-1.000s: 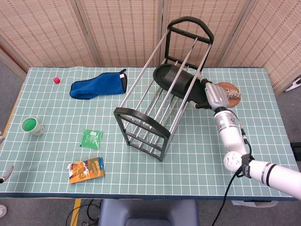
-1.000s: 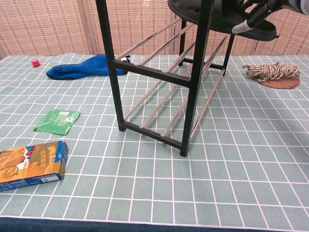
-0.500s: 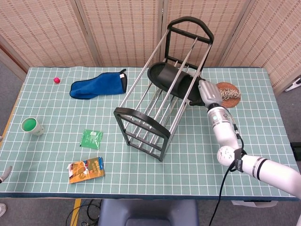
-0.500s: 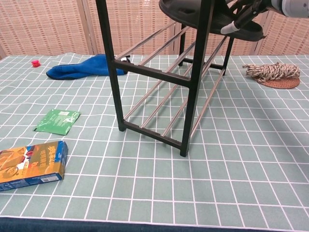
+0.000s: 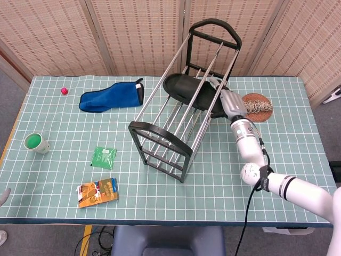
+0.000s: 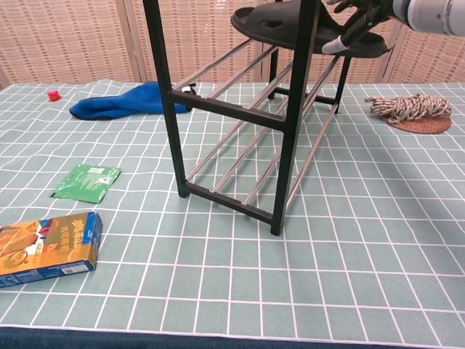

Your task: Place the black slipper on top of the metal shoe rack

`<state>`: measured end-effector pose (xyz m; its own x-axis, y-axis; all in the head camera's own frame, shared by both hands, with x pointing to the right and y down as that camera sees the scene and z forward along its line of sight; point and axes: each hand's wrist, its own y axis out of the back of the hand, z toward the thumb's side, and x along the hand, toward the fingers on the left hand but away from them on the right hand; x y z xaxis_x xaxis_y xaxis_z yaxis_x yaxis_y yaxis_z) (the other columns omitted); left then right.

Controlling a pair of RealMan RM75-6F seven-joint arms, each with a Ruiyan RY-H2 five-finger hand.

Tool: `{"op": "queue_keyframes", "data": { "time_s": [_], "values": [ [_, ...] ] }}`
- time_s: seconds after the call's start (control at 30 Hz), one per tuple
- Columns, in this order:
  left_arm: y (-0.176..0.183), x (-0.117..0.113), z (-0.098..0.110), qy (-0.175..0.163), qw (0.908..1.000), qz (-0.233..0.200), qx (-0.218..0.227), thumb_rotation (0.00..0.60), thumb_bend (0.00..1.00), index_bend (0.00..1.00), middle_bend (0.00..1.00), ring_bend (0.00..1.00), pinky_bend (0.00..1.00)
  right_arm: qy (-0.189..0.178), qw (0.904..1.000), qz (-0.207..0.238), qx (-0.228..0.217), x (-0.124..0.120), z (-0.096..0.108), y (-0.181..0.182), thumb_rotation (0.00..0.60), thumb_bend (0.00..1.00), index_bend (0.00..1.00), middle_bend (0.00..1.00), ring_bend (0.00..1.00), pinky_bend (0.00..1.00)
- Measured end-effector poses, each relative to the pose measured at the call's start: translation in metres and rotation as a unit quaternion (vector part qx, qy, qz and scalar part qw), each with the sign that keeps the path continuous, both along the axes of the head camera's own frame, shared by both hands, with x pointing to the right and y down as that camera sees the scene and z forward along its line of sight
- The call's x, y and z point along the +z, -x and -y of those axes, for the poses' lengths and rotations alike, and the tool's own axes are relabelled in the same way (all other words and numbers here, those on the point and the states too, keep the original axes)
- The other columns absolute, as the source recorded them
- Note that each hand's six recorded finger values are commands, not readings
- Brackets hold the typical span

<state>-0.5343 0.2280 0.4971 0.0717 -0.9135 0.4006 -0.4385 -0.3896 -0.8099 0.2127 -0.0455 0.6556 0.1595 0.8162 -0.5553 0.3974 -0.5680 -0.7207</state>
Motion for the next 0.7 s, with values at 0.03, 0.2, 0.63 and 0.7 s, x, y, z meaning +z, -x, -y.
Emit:
{"op": "queue_keyframes", "data": {
  "time_s": [0.03,0.2,0.63,0.7],
  "values": [
    [0.0005,-0.0005,-0.0001,-0.001,1.0,0.0,0.0,0.6,0.38,0.04,0.0,0.0,0.0,-0.002,1.0,0.0,0.0,0.0007,0.0005,0.0007,0.6,0.23,0.0,0.04,0.12,0.45],
    [0.0022,-0.0015,-0.0002,-0.002,1.0,-0.002,-0.002,0.6,0.38,0.04,0.0,0.0,0.0,-0.004,1.0,0.003,-0.001,0.0039,0.002,0.0036,0.6,0.23,0.0,0.03,0.1,0.44],
    [0.0016,-0.002,-0.0006,-0.003,1.0,-0.003,0.001,0.6,0.38,0.04,0.0,0.0,0.0,-0.003,1.0,0.003,-0.009,0.0046,0.001,0.0079,0.6,0.21,0.0,0.0,0.02,0.32],
    [0.0015,-0.0018,-0.0004,-0.003,1.0,-0.003,0.001,0.6,0.38,0.04,0.0,0.0,0.0,-0.005,0.9999,0.003,-0.011,0.0016,0.0001,0.0085,0.6,0.21,0.0,0.0,0.0,0.27]
  ]
}}
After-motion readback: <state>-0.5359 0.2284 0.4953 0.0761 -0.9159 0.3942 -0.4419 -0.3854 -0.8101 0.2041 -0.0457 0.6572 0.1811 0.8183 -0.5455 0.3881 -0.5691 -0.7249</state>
